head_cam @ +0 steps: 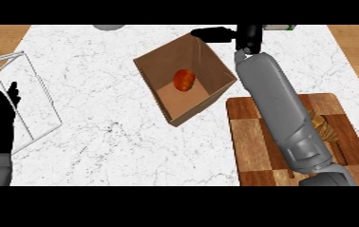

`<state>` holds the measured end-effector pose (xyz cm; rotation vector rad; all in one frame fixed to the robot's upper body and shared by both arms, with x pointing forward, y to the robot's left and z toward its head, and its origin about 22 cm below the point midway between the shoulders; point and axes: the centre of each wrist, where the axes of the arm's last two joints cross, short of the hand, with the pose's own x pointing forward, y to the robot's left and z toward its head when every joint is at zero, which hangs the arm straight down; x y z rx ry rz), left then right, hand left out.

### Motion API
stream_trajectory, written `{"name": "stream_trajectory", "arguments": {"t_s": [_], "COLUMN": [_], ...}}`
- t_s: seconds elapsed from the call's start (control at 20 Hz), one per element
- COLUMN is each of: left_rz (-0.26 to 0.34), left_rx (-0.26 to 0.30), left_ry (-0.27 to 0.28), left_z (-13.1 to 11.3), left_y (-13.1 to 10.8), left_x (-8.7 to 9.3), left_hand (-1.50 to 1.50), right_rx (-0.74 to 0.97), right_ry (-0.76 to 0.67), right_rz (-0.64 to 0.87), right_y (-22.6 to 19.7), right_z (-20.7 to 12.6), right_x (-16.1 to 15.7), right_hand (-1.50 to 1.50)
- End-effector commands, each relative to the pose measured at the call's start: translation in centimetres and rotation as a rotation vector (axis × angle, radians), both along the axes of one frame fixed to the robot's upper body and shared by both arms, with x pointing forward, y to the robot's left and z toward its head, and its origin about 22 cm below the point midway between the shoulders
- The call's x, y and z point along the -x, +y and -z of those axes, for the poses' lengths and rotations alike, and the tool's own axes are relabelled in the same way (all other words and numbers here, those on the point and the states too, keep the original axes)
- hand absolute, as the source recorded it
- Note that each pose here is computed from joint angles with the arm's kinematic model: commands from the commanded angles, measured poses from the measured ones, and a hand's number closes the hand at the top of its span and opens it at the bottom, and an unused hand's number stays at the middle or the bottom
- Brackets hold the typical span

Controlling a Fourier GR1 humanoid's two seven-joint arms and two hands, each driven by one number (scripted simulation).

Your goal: Pick the tomato from the cutting board and place it in the cardboard box

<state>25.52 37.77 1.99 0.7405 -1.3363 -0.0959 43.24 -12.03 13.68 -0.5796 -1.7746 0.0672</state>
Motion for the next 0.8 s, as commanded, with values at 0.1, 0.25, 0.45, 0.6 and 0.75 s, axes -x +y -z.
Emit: {"name": "stream_trajectory", "arguments": {"t_s": [0.1,0.25,0.45,0.6,0.75], "left_rz": [0.086,0.071,0.084,0.095,0.088], "left_rx": [0.007,-0.009,-0.001,-0.003,0.008], "left_ry": [0.017,0.04,0.024,0.024,0.022], "left_z": [-0.6,0.2,-0.4,0.5,0.3], "left_y": [-0.7,0.4,-0.7,-0.1,-0.9], "left_x": [-1.2,0.6,0.1,1.7,0.5], "left_hand": [0.0,0.0,0.0,0.0,0.0], "right_rx": [-0.019,-0.028,0.018,0.03,0.084], "right_ry": [0.015,0.027,0.018,0.044,0.102], "right_rz": [0.043,0.046,0.06,0.044,-0.019], "right_y": [-6.4,-9.3,-16.4,-19.1,-22.2], "right_z": [0.6,2.1,1.9,1.9,1.1], "right_x": [2.2,5.0,7.7,10.9,12.8], "right_hand": [-1.5,-1.5,-1.5,-1.5,-1.5]}}
